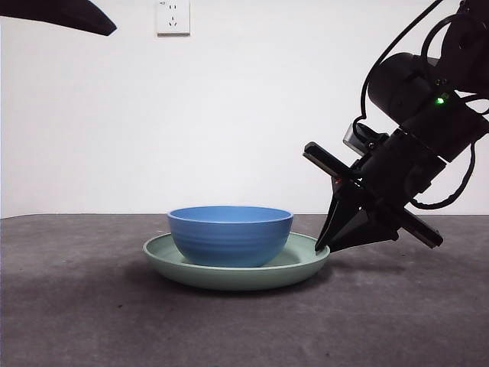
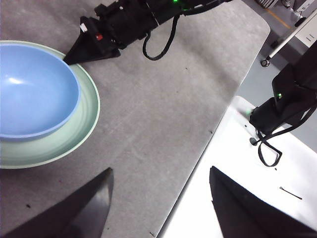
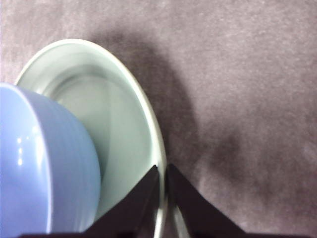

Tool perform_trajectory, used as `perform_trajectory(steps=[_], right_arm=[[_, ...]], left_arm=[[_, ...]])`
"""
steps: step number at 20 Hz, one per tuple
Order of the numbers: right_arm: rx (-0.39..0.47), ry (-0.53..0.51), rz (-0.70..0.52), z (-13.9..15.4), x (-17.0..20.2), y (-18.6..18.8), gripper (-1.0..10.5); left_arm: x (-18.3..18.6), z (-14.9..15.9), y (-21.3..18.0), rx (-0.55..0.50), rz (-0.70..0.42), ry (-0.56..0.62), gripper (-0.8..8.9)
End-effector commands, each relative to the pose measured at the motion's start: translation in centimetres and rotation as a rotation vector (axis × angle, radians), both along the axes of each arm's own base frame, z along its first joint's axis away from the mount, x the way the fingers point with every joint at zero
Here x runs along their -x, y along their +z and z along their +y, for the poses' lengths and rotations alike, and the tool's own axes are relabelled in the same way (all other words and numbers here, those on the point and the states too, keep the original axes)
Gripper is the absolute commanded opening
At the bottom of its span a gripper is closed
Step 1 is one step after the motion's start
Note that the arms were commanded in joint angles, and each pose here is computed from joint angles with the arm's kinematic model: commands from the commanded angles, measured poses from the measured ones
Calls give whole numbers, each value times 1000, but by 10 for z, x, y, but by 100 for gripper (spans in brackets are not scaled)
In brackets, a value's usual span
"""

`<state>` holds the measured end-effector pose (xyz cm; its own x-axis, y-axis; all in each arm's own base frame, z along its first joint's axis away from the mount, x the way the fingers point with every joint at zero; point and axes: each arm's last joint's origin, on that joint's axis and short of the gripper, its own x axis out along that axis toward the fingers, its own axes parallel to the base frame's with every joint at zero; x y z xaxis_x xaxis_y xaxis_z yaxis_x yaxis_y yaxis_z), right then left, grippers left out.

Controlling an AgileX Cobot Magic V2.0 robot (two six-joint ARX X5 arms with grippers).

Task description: Pick up the blue bowl, put it on the green plate, put it on desk

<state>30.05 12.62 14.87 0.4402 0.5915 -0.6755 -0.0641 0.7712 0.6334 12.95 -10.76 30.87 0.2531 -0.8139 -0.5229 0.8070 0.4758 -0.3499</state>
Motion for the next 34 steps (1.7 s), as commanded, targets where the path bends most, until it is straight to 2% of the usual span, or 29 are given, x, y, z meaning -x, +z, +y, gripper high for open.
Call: perform_trajectory(steps=[1,4,8,12,17,20,25,34], right_arm=[[-13,13,-9,7,-3,1,20],[-13,11,-13,7,-3,2,189],[-5,-6,-48,5,0,14,195],[47,5,-156,-5,14,51,195],[110,122,-345,-22,59,112,195],[133,199,-396,-34,94,137,195],[174,297,-420,-51,140,154,195],[114,493,-363,-64,185,156,195]], left_arm=[[-1,-2,1,-1,-19,-22,312],[-1,-2,1,-1,-19,-22,312],[-1,-2,1,-1,-18,-21,312],[-1,-2,1,-1,-18,-21,312],[-1,-2,1,-1,-19,-21,312],[-1,-2,1,-1,-18,-20,312],[-1,-2,1,-2,-17,-20,312],[0,-1,-1,-13,8,-16,312]])
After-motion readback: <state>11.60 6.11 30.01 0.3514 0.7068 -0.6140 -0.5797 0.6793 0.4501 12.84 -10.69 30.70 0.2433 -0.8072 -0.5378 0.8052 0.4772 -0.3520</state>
